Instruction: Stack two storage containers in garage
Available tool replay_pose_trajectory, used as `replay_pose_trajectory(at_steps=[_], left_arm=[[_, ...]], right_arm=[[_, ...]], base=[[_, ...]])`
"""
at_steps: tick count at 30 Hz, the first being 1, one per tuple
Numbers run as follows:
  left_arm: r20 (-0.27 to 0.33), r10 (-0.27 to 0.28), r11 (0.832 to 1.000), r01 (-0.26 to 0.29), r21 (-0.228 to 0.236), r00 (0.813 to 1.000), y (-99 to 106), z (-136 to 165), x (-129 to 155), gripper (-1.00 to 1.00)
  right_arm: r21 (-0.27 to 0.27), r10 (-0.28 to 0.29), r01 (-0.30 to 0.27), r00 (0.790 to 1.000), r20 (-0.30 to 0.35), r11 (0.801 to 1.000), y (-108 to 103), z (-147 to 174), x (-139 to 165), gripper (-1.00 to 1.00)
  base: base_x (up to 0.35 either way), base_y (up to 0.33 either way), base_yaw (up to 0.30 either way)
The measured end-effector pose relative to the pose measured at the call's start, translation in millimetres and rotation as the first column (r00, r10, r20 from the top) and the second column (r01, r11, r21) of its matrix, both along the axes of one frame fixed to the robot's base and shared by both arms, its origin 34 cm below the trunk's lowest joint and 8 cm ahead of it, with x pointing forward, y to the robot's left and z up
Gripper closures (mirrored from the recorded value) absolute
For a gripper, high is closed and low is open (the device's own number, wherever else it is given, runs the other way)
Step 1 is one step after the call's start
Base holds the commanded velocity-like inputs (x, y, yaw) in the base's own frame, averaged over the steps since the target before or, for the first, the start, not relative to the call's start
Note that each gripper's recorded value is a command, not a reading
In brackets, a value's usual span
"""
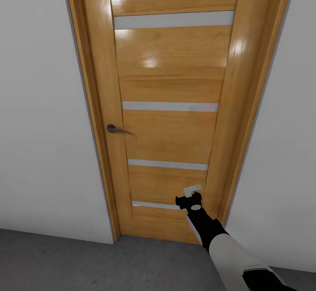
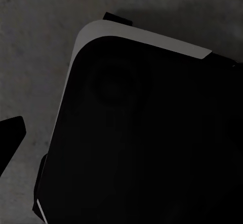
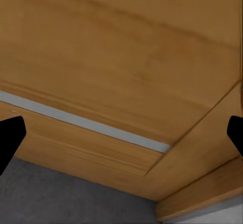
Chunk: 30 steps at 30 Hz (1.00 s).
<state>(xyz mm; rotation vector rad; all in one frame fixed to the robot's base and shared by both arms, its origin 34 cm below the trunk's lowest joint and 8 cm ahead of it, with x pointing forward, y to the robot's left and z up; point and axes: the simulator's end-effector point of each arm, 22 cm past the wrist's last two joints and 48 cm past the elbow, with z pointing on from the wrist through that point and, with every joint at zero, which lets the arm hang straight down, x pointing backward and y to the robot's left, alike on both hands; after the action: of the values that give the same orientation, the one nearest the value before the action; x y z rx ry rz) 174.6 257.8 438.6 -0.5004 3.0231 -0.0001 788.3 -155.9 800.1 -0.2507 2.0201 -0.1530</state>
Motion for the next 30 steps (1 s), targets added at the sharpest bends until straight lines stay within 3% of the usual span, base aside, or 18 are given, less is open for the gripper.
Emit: replay_pose_trajectory(at_steps=[5,10,12,16,18,21,23,30], left_arm=[[0.0,0.0,1.0,0.0,0.0,1.0,0,0,0,-1.0],[0.001,0.0,1.0,0.0,0.0,1.0,0,0,0,-1.0],[0.001,0.0,1.0,0.0,0.0,1.0,0,0,0,-1.0],[0.002,0.0,1.0,0.0,0.0,1.0,0,0,0,-1.0],[0.002,0.0,1.0,0.0,0.0,1.0,0,0,0,-1.0],[0.002,0.001,1.0,-0.001,0.0,1.0,0,0,0,-1.0],[0.001,0.001,1.0,-0.001,0.0,1.0,0,0,0,-1.0],[0.005,-0.001,1.0,0.001,-0.006,1.0,-1,0,1,-1.0]], right_arm=[[0.012,0.003,-0.003,0.998,0.056,1.0,1,13,6,-1.0],[0.012,0.013,-0.013,0.999,0.042,1.0,4,11,5,-1.0],[0.004,0.049,-0.049,0.998,0.036,0.999,13,13,5,-1.0],[-0.015,0.165,-0.164,0.984,0.07,0.986,44,47,13,-1.0],[0.033,0.24,-0.241,0.97,0.037,0.97,69,76,12,-1.0],[0.12,0.274,-0.272,0.962,0.0,0.955,87,95,6,-1.0],[0.132,0.29,-0.287,0.957,-0.007,0.949,94,99,3,-1.0],[0.092,0.365,-0.363,0.931,-0.007,0.927,123,109,-7,-1.0]], base=[[0.0,0.0,0.0],[0.0,0.0,0.0],[0.0,0.0,0.0],[0.0,0.0,0.0],[0.0,0.0,0.0],[0.0,0.0,0.0],[0.0,0.0,0.0],[0.0,0.0,0.0]])
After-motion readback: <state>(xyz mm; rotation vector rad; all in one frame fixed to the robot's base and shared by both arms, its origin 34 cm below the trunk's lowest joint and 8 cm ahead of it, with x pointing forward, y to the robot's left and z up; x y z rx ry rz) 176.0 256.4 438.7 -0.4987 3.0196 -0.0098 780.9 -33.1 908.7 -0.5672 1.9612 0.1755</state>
